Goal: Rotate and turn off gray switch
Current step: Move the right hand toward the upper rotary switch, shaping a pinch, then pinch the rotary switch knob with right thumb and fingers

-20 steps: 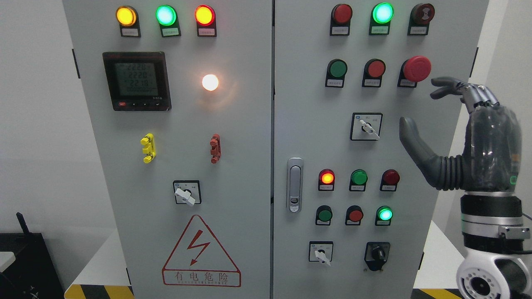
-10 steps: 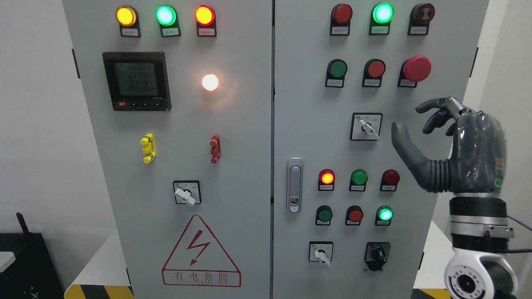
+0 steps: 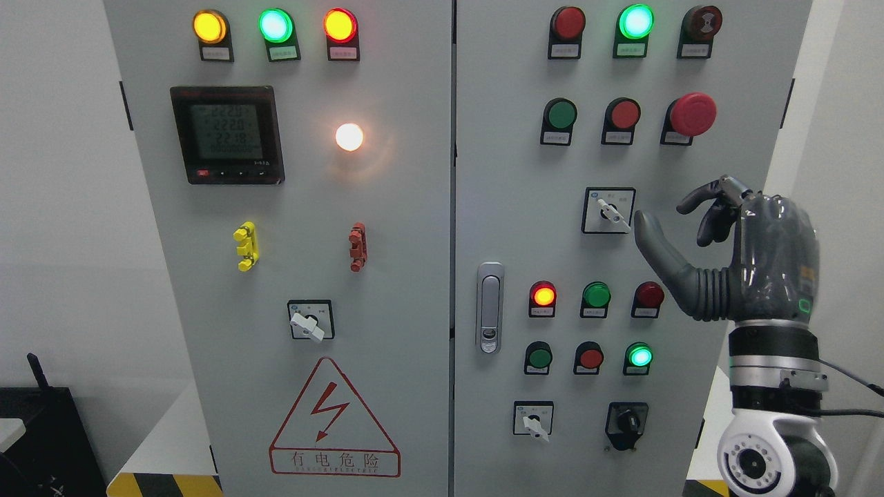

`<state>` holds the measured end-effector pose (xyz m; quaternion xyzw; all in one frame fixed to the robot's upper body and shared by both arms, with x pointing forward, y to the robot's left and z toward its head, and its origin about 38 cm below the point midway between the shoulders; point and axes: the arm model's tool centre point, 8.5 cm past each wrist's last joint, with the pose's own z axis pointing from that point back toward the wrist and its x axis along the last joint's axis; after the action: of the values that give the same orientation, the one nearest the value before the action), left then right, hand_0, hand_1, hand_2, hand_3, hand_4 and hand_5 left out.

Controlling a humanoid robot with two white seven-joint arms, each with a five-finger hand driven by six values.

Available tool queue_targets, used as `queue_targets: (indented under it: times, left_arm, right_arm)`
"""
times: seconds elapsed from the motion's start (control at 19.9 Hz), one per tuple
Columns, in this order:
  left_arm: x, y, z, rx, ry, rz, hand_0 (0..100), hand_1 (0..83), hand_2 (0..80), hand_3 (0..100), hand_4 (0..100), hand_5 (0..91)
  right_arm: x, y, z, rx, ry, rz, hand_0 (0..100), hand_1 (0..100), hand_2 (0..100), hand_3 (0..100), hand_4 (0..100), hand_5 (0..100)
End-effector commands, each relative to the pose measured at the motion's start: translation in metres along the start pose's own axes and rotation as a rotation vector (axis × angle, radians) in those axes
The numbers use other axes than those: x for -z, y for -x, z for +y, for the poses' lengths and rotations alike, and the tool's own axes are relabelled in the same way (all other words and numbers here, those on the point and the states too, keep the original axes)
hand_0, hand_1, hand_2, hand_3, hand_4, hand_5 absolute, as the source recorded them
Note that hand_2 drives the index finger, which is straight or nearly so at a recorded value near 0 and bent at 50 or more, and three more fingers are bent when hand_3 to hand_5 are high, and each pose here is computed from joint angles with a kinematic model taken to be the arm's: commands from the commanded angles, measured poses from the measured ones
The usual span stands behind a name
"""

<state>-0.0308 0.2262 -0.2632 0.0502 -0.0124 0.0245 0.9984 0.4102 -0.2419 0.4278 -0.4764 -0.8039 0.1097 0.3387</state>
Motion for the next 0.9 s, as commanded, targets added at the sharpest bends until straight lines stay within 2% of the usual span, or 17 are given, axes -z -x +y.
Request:
queue_targets:
  times: [0.0, 0.85]
  left_arm:
    - [-0.001, 0.005, 0.000, 0.003, 0.000, 0.014, 12, 38.9, 0.0, 0, 0, 0.0]
    - [-0.001, 0.005, 0.000, 0.003, -0.001, 0.014, 12, 38.9, 0.0, 0, 0, 0.0]
  right_arm:
    - [-0.006, -0.017, 0.021, -0.004, -0.044, -0.002, 5, 31, 59, 92, 92, 100]
    - [-0.001, -0.021, 0.039, -0.054, -0.068, 0.002, 2, 34, 57, 88, 91, 100]
